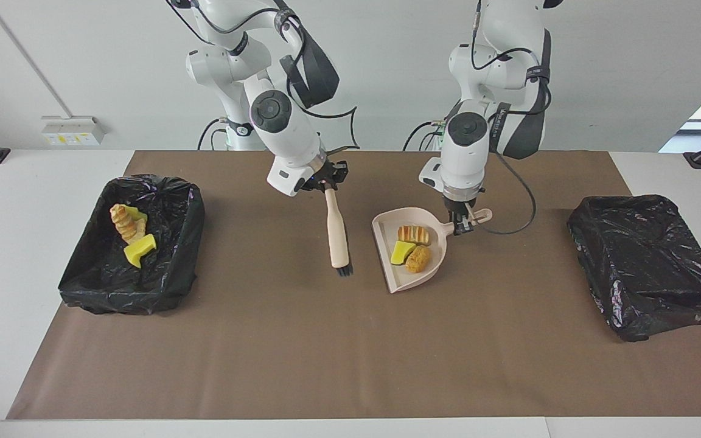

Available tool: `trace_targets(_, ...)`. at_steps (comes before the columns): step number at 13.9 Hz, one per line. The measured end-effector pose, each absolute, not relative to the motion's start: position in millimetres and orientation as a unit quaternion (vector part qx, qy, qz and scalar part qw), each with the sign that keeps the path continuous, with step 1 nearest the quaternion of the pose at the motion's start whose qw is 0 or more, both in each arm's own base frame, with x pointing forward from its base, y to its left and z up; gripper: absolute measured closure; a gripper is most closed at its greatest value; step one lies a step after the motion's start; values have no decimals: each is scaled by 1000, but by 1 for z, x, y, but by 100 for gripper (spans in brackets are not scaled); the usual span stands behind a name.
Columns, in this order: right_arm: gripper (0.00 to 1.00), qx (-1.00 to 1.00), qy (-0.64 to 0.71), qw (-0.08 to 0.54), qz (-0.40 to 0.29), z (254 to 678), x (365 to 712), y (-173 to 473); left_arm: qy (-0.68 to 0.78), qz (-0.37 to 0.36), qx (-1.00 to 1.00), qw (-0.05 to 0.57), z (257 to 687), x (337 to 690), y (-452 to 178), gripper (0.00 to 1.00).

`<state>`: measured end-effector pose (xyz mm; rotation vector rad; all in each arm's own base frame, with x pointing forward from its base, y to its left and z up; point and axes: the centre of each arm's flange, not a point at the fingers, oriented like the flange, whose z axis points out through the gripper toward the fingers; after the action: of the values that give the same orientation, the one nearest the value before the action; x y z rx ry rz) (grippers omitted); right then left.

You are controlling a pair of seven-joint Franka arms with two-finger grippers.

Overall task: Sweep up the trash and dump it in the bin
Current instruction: 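Carry the loaded dustpan to the nearby trash bag with the left gripper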

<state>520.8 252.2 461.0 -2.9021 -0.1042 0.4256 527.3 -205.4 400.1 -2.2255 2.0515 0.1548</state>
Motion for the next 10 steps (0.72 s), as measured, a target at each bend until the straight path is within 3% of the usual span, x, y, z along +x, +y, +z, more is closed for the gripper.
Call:
trace_targets(4,74,-988,14,55,146,486,523,185,682,17,-730,40,453,554,-76,68)
trace_targets(10,74,-984,39,23,174,444,495,95,658,-23,-752,37,514,559,133,68)
